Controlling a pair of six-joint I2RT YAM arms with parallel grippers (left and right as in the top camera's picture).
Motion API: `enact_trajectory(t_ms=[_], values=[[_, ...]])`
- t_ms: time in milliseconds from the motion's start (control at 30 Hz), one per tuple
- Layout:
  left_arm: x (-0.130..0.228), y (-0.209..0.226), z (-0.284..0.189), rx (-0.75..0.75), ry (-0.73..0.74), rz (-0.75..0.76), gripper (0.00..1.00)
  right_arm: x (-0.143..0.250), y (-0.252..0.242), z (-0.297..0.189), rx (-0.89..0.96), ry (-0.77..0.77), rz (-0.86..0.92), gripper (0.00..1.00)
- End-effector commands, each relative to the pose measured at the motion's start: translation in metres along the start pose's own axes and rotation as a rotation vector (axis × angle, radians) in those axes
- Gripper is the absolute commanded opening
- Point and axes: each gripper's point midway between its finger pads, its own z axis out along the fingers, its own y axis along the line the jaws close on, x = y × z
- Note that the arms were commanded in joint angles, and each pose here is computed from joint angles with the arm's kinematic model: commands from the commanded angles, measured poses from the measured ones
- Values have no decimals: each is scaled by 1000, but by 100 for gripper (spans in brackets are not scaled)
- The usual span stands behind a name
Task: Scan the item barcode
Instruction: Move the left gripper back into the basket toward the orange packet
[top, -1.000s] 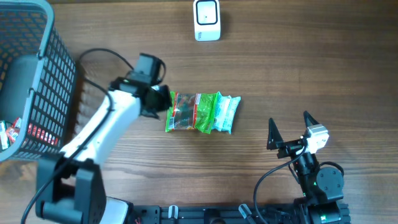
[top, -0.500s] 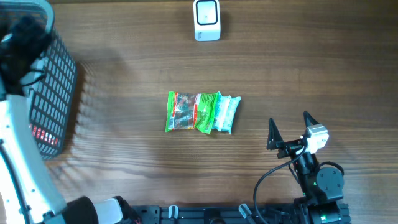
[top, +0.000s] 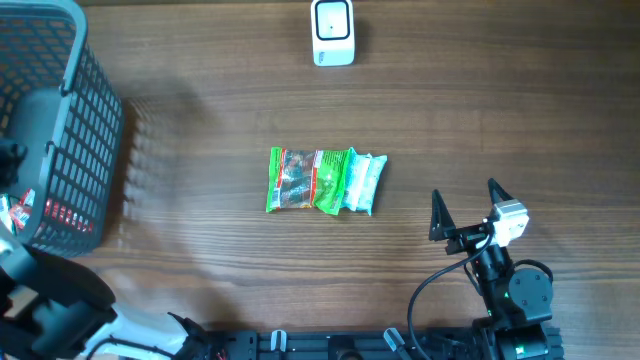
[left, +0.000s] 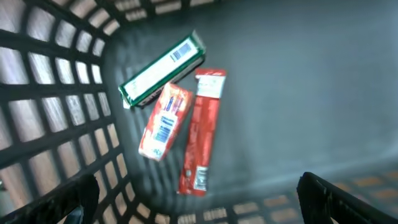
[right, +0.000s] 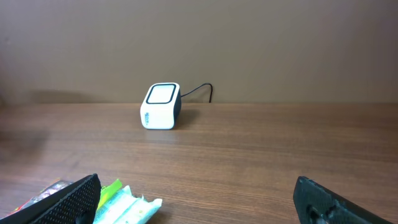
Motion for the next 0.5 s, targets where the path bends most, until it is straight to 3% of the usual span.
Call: enact_trajectory(t_ms=[0, 367, 467], values=[[14, 15, 42, -56, 75, -10, 100, -1, 0, 0, -5, -3, 14, 100], [19, 17, 77, -46, 48, -24, 100, -1, 0, 0, -4, -3, 14, 99], [20, 17, 84, -43, 41, -25, 91, -1, 0, 0, -4, -3, 14, 100]])
